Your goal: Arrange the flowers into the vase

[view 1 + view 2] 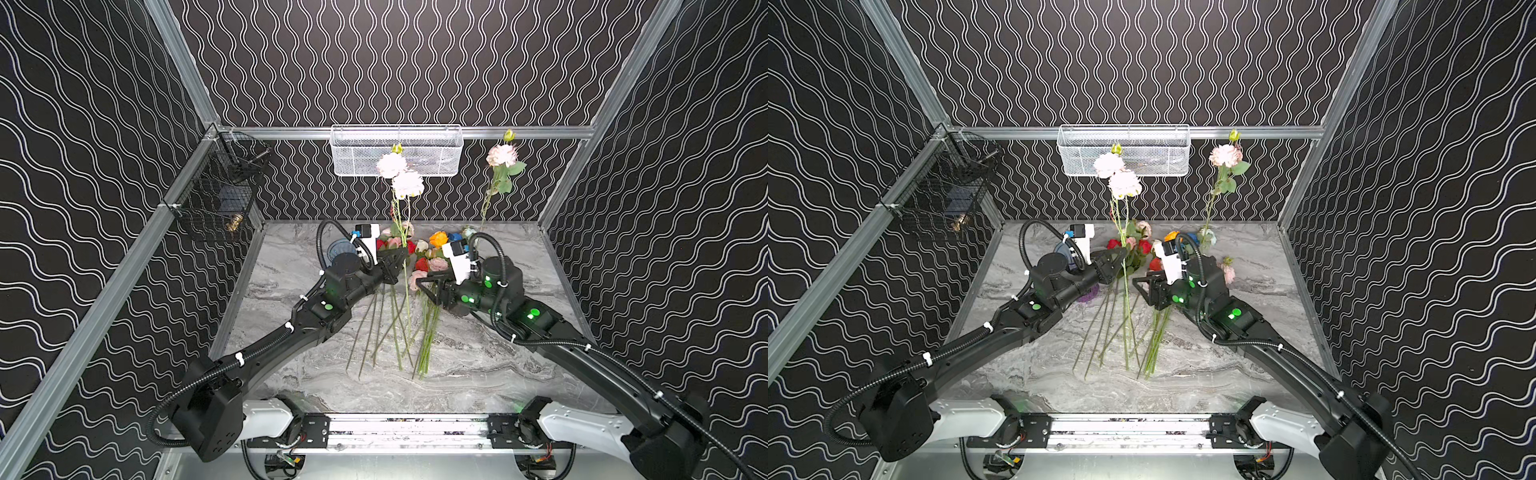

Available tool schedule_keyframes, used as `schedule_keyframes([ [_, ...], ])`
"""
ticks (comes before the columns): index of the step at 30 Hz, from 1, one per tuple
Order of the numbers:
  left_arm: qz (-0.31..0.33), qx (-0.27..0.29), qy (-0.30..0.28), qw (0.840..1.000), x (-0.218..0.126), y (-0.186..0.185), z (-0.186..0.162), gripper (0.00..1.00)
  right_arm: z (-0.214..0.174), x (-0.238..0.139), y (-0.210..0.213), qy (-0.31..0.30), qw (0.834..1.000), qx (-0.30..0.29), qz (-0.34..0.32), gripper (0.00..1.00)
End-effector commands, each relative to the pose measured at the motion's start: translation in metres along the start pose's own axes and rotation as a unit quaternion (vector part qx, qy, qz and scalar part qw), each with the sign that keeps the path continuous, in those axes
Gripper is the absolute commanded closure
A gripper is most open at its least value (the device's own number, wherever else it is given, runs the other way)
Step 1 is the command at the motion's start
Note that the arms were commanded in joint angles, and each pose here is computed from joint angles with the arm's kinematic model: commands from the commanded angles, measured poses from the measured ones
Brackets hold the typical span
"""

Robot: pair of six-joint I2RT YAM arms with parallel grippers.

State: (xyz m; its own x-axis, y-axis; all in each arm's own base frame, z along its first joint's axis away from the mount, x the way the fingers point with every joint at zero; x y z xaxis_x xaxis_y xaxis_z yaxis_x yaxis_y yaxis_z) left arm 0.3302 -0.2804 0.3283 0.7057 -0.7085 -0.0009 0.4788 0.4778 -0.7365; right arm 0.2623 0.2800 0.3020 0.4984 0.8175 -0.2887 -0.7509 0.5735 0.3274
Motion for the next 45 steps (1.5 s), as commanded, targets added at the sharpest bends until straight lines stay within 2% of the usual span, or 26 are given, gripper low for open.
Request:
schedule_keyframes([
  [1,-0.05,-0.022,-0.026,0.998,-0.004,-0.022,0.014,1.0,0.011,0.006,0.018,-0.014,0.998,-0.002,0.056,0.5],
  [6,-0.065,-0.03,-0.029,0.997,-0.01,-0.026,0.014,1.0,0.023,0.019,0.013,-0.016,0.999,0.002,0.044,0.54],
  [9,-0.068,-0.031,-0.026,0.997,-0.013,-0.027,0.013,1.0,0.026,0.027,0.01,-0.014,0.999,0.008,0.04,0.68],
  [14,-0.082,-0.04,-0.029,0.995,-0.017,-0.028,0.01,1.0,0.027,0.036,0.008,-0.011,0.999,0.016,0.04,0.78],
  [18,-0.09,-0.033,-0.026,0.995,-0.02,-0.031,0.009,1.0,0.027,0.037,0.007,-0.011,0.999,0.019,0.039,0.93],
  [22,-0.1,-0.028,-0.031,0.994,-0.024,-0.034,0.011,1.0,0.028,0.037,0.011,-0.011,0.998,0.021,0.05,1.0],
  [28,-0.104,-0.021,-0.031,0.994,-0.025,-0.037,0.011,1.0,0.031,0.039,0.011,-0.016,0.998,0.027,0.051,1.0],
  [29,-0.103,-0.022,-0.032,0.994,-0.026,-0.036,0.012,0.96,0.032,0.039,0.011,-0.019,0.998,0.028,0.05,1.0],
  [31,-0.102,-0.018,-0.036,0.994,-0.03,-0.037,0.013,0.52,0.035,0.037,0.01,-0.025,0.998,0.024,0.044,1.0],
  [32,-0.101,-0.016,-0.037,0.994,-0.032,-0.037,0.014,0.38,0.037,0.035,0.01,-0.028,0.999,0.021,0.039,1.0],
  [33,-0.101,-0.012,-0.04,0.994,-0.035,-0.038,0.015,0.28,0.04,0.033,0.008,-0.031,0.999,0.016,0.028,1.0],
  [36,-0.086,0.004,-0.045,0.995,-0.047,-0.036,0.017,0.17,0.052,0.019,0.001,-0.052,0.999,-0.004,-0.013,1.0],
  [40,-0.068,0.014,-0.058,0.996,-0.063,-0.03,0.017,0.17,0.083,-0.015,-0.01,-0.109,0.989,-0.045,-0.09,1.0],
  [43,-0.051,0.015,-0.059,0.997,-0.07,-0.021,0.012,0.16,0.115,-0.051,-0.02,-0.17,0.967,-0.083,-0.17,1.0],
  [45,-0.047,0.01,-0.053,0.997,-0.07,-0.014,0.005,0.16,0.139,-0.076,-0.029,-0.215,0.943,-0.108,-0.232,1.0],
])
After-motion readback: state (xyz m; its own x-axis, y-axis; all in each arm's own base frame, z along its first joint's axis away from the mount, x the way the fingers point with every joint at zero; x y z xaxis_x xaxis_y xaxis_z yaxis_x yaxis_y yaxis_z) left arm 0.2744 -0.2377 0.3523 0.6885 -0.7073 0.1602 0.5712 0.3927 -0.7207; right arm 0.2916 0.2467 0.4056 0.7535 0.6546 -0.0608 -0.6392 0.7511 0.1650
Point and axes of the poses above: each gripper's point midway between its finger pads, its own x axis out along the fingers, its own y axis along the line the jaws close on, z = x × y, the point moved 1 cm from there along -x, back along the fingers, and after that the axes turned 7 degrees about -x, right-handed, at the moved point
